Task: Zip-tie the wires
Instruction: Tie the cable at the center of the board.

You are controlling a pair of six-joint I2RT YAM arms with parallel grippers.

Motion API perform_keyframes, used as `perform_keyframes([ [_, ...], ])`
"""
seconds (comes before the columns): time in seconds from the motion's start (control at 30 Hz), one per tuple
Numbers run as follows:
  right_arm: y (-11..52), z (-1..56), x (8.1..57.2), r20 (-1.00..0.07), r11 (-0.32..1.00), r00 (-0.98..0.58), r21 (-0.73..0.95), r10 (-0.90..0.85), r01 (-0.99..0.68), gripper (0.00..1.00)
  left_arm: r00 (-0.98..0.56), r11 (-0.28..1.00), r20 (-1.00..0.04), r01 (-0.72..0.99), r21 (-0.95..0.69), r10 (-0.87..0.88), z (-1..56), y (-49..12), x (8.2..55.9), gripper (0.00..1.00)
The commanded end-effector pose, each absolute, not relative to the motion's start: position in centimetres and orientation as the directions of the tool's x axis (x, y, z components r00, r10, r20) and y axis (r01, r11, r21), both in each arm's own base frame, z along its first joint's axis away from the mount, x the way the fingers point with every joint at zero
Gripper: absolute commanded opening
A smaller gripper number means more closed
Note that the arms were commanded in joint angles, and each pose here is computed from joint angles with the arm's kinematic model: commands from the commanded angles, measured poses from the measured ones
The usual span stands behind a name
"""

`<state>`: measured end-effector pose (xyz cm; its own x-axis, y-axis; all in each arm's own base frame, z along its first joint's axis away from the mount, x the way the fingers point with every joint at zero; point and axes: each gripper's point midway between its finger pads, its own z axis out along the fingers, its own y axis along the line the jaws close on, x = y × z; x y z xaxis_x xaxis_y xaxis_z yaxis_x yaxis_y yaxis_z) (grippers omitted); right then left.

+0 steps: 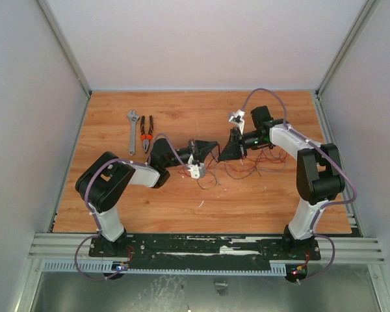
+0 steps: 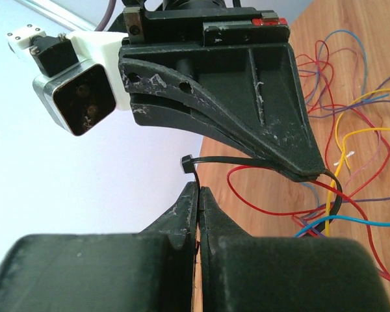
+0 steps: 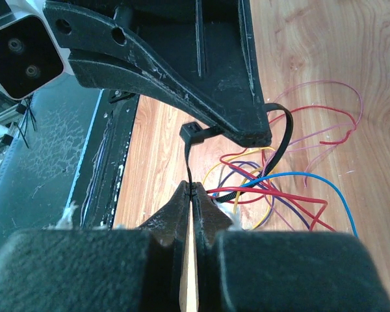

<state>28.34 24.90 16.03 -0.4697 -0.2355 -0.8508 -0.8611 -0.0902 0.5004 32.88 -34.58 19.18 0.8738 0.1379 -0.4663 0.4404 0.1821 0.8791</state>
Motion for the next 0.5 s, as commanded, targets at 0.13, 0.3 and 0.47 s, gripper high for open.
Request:
perform_keyframes([
  [0.13, 24.62, 16.56, 28.35, -0.869, -0.113, -0.449, 0.478, -0.208, -0.871, 0.00, 0.882, 0.154, -0.448, 0.427, 0.891, 0.145, 18.33, -34.70, 32.31, 0.00],
  [0.3, 24.59, 16.38, 28.44, -0.865, -0.115, -0.457, 0.485, -0.208, -0.867, 0.00, 0.881, 0.151, -0.450, 0.430, 0.890, 0.144, 18.16, -34.71, 32.29, 0.00],
  [0.47, 24.50, 16.56, 29.00, -0.866, -0.106, -0.457, 0.483, -0.204, -0.869, 0.00, 0.882, 0.151, -0.449, 0.429, 0.891, 0.141, 18.26, -34.72, 32.18, 0.00],
])
